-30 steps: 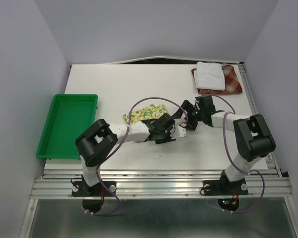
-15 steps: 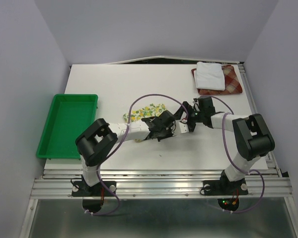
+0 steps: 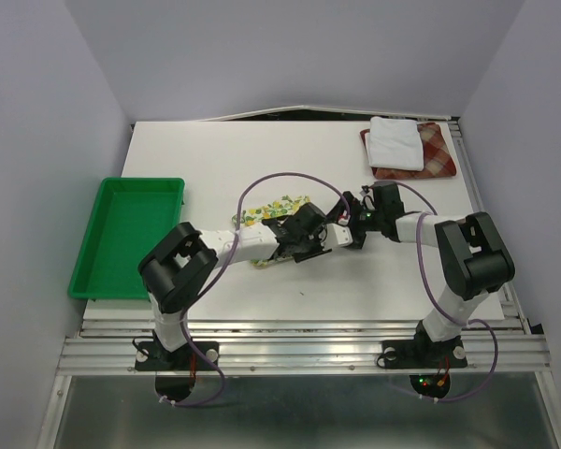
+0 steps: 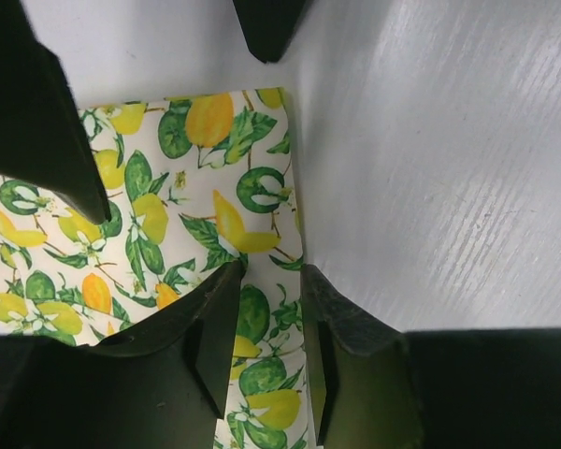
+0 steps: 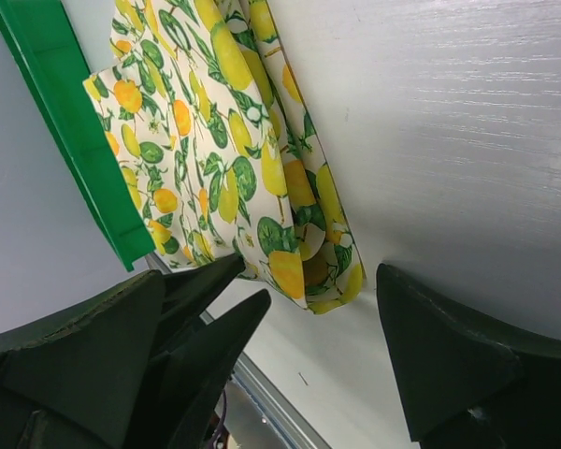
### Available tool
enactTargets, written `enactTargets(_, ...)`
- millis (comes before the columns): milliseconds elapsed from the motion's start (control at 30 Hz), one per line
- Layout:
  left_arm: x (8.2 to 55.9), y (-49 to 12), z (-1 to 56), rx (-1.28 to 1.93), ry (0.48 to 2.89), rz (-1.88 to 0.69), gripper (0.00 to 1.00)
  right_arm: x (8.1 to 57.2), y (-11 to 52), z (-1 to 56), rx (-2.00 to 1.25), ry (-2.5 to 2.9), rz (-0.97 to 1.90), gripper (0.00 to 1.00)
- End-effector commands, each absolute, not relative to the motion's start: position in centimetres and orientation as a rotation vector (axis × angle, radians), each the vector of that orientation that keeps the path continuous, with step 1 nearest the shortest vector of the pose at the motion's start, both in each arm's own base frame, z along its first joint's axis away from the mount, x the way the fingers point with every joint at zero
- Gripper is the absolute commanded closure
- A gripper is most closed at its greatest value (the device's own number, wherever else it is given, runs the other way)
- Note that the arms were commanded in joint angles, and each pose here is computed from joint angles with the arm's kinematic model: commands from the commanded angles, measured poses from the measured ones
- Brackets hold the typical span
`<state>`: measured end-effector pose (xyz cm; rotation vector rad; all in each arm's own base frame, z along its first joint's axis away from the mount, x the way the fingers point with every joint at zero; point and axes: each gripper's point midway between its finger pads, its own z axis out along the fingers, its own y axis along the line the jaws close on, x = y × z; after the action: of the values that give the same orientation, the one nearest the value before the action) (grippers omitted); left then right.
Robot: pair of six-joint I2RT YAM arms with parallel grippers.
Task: Fold and stack the skirts
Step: Neatly place the folded skirt to the corner
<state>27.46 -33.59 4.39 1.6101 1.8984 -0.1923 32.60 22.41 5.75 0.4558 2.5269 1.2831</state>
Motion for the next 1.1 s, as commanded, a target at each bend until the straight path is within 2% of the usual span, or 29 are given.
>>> enactTargets(0,27.5,-34.3,3.8,1.637,1.893,-0.209,0.57,32.2,21.8,4.3,0.491,2.557,1.243,0.00)
enactTargets(100,27.2,-34.1,2.8,1.655,1.901,-0.223,0.65,32.3,21.8,4.4,0.487,2.554,1.243,0.00)
enactTargets(133,27.1,-34.1,2.7,1.658,1.899,-0.225,0.77,32.1,21.8,4.3,0.487,2.558,1.245,0.00)
enactTargets(200,27.5,-33.8,2.6,1.650,1.908,-0.235,0.87,32.1,21.8,4.3,0.478,2.558,1.243,0.00)
enactTargets(233,27.5,-33.7,2.5,1.651,1.916,-0.238,0.95,32.1,21.8,4.3,0.479,2.558,1.241,0.00)
enactTargets(300,27.7,-33.5,2.8,1.647,1.914,-0.255,1.00,31.9,21.7,4.2,0.478,2.559,1.240,0.00)
enactTargets(567,28.7,-33.0,6.0,1.592,1.867,-0.481,1.00,32.1,22.4,5.1,0.500,2.473,1.341,0.00)
enactTargets(900,29.0,-33.0,7.1,1.578,1.819,-0.539,1.00,34.1,26.4,6.0,0.479,2.337,1.433,0.00)
enactTargets(1067,29.4,-33.2,7.7,1.577,1.802,-0.552,1.00,34.2,28.3,3.3,0.510,2.389,1.387,0.00)
